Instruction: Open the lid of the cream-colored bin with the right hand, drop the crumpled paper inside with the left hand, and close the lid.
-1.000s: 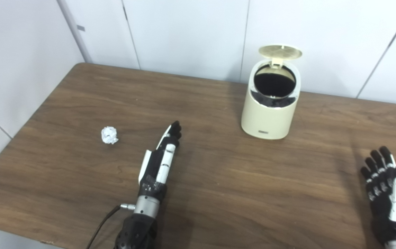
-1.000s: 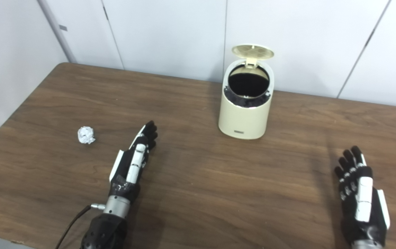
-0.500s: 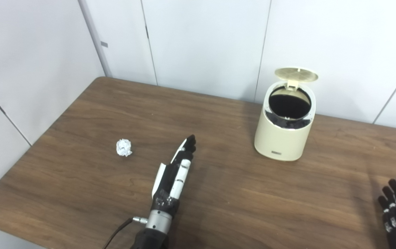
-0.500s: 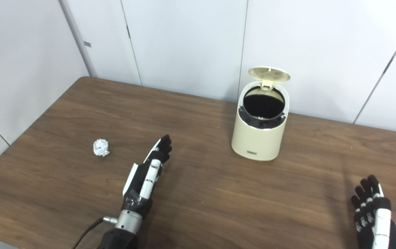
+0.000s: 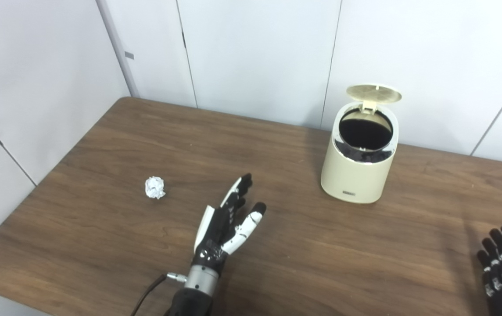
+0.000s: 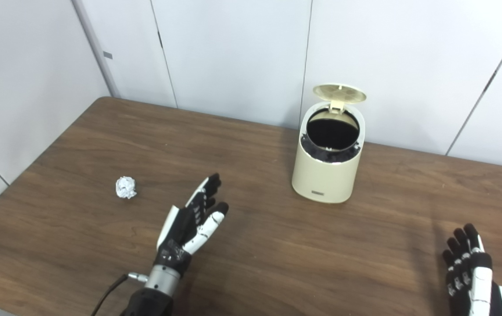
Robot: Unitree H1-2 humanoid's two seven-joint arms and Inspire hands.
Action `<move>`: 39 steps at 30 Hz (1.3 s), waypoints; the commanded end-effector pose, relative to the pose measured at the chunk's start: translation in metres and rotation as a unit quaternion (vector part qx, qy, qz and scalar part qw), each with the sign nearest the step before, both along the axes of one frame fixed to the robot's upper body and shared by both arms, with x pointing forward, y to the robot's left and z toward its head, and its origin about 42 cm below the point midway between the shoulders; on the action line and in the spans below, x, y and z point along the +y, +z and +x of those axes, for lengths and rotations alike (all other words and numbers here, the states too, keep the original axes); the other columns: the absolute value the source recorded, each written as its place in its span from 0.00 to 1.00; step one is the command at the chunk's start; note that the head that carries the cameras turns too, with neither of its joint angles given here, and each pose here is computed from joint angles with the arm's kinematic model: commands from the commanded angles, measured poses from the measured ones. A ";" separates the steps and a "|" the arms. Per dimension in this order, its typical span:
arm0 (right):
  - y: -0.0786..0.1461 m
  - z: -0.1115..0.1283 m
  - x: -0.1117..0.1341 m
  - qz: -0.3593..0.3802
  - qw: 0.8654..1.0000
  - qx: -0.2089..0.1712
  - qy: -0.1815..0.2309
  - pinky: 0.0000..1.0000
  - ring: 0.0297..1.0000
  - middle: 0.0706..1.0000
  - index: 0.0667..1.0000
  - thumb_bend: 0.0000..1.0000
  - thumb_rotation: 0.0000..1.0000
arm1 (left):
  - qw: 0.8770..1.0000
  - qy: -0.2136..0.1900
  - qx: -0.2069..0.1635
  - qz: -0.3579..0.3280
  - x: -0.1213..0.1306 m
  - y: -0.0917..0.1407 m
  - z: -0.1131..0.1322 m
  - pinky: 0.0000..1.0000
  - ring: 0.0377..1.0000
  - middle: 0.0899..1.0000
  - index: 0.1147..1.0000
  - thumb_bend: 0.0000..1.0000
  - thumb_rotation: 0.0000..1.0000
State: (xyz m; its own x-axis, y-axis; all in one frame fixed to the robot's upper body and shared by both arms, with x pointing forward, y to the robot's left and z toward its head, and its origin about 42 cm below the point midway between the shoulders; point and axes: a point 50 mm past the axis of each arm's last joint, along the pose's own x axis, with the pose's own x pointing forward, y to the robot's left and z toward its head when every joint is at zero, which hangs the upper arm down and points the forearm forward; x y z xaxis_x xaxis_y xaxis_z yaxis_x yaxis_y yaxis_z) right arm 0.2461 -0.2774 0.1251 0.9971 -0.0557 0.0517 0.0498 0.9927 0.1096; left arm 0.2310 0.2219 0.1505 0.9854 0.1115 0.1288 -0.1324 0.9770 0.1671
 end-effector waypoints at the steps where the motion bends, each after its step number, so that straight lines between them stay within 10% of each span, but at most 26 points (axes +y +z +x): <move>1: 0.005 0.002 0.000 -0.004 1.000 -0.009 0.001 1.00 0.98 0.99 0.98 0.47 0.93 | 0.999 0.013 -0.031 0.038 0.001 0.029 0.008 0.88 0.91 0.92 0.94 0.68 0.35; 6: 0.006 0.003 0.001 -0.004 1.000 -0.007 -0.001 1.00 0.99 0.99 0.98 0.46 0.93 | 0.986 0.018 -0.010 0.167 0.014 0.068 0.015 0.88 0.90 0.92 0.96 0.74 0.33; 19: 0.003 0.008 0.005 0.001 1.000 -0.013 0.008 1.00 0.99 0.99 1.00 0.42 0.98 | 0.883 0.060 0.063 0.462 0.073 0.114 0.041 0.74 0.86 0.88 0.89 0.88 0.24; 29: 0.000 0.010 0.005 -0.001 1.000 -0.024 0.015 1.00 0.98 0.97 0.99 0.42 0.98 | 0.819 0.035 0.162 0.549 0.126 0.124 0.061 0.78 0.89 0.89 0.89 0.90 0.20; 39: -0.002 0.011 0.006 0.008 1.000 -0.021 0.013 1.00 0.99 0.98 1.00 0.41 0.98 | 0.790 0.034 0.217 0.572 0.160 0.119 0.077 0.76 0.88 0.87 0.87 0.89 0.19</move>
State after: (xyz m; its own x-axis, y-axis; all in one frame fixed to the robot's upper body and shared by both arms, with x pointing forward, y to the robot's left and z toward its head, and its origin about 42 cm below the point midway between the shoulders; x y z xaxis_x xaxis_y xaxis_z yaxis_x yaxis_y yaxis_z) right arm 0.2543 -0.2724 0.1217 0.9964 -0.0396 0.0749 0.0307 0.9928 0.1160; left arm 0.3001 0.3746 0.2452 0.9449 0.2071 -0.2534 0.2131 0.1980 0.9568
